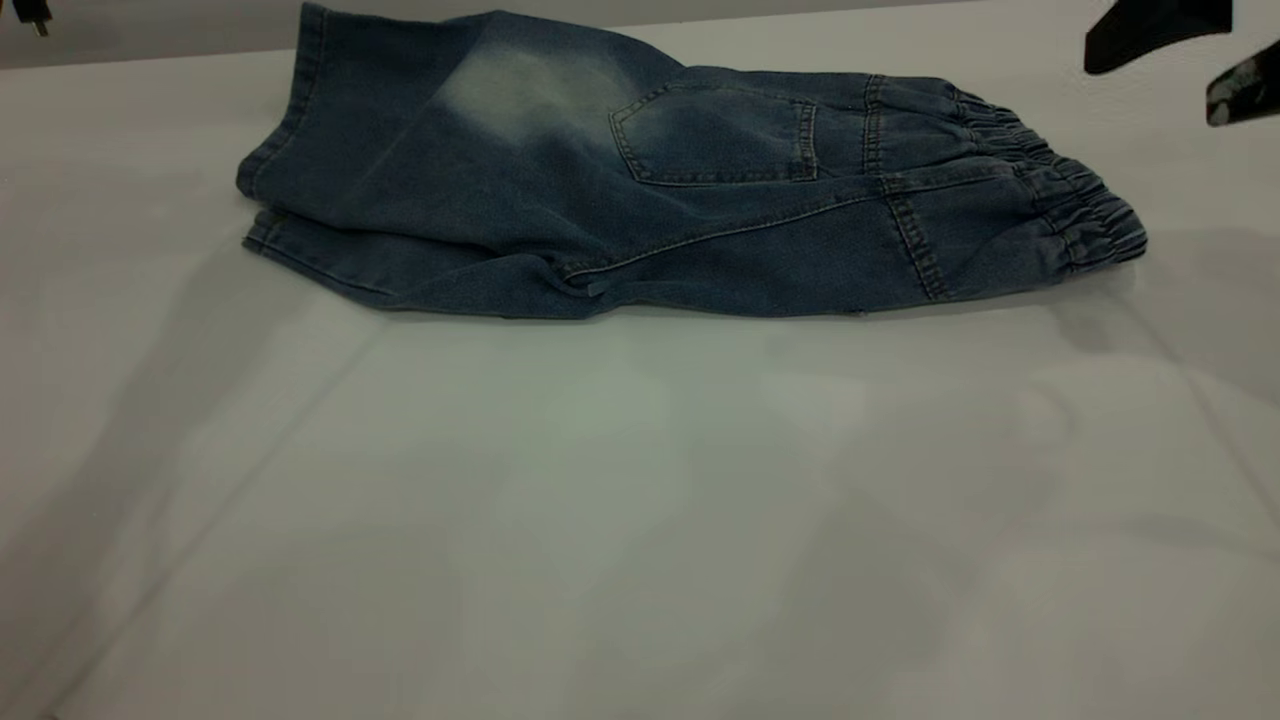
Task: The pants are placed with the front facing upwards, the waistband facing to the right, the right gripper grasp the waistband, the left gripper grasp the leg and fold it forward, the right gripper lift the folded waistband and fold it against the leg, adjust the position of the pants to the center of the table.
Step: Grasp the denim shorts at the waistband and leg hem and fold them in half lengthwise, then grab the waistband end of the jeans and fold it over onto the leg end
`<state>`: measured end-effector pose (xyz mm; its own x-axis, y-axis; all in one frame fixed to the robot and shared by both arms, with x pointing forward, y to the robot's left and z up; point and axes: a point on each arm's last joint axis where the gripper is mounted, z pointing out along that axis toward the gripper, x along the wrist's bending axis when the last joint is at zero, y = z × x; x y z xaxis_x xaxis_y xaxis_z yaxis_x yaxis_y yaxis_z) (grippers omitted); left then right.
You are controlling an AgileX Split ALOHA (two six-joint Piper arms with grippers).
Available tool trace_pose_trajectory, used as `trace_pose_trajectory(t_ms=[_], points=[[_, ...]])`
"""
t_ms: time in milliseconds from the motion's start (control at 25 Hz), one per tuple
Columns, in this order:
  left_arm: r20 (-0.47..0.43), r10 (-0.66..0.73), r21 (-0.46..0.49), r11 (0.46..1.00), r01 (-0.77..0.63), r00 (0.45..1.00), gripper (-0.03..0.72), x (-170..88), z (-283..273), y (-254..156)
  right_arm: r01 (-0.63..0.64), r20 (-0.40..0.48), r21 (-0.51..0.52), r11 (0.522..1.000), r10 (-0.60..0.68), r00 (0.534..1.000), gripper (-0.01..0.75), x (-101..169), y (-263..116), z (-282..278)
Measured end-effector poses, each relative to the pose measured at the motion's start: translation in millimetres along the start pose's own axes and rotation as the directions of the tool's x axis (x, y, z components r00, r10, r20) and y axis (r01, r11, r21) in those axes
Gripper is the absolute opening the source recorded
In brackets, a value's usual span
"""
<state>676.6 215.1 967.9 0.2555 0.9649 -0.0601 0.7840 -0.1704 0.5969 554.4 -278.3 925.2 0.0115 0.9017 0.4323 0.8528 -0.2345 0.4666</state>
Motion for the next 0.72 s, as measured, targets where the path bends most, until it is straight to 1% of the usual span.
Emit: trace_pose_trajectory(t_ms=[200,440,560,720], points=[[-0.001,0.003,0.000,1.000,-0.003,1.000,0.510,0.1,0.0,0.0,-0.056,-0.013,0.023,0.998,0.056,0.998,0.594,-0.1,-3.4,2.6],[-0.003,0.012,0.001,1.000,-0.012,1.000,0.510,0.3,0.0,0.0,-0.114,-0.039,0.125,0.986,0.120,0.992,0.594,-6.1,-16.6,22.0],[-0.003,0.012,0.001,1.000,-0.012,1.000,0.510,0.3,0.0,0.0,-0.135,-0.041,0.145,0.980,0.142,0.989,0.594,-13.4,-16.6,28.7],[-0.001,0.039,0.010,0.999,-0.039,0.999,0.510,0.1,0.0,-0.9,-0.174,-0.092,0.165,0.971,0.191,0.977,0.594,-19.8,-10.2,29.0]])
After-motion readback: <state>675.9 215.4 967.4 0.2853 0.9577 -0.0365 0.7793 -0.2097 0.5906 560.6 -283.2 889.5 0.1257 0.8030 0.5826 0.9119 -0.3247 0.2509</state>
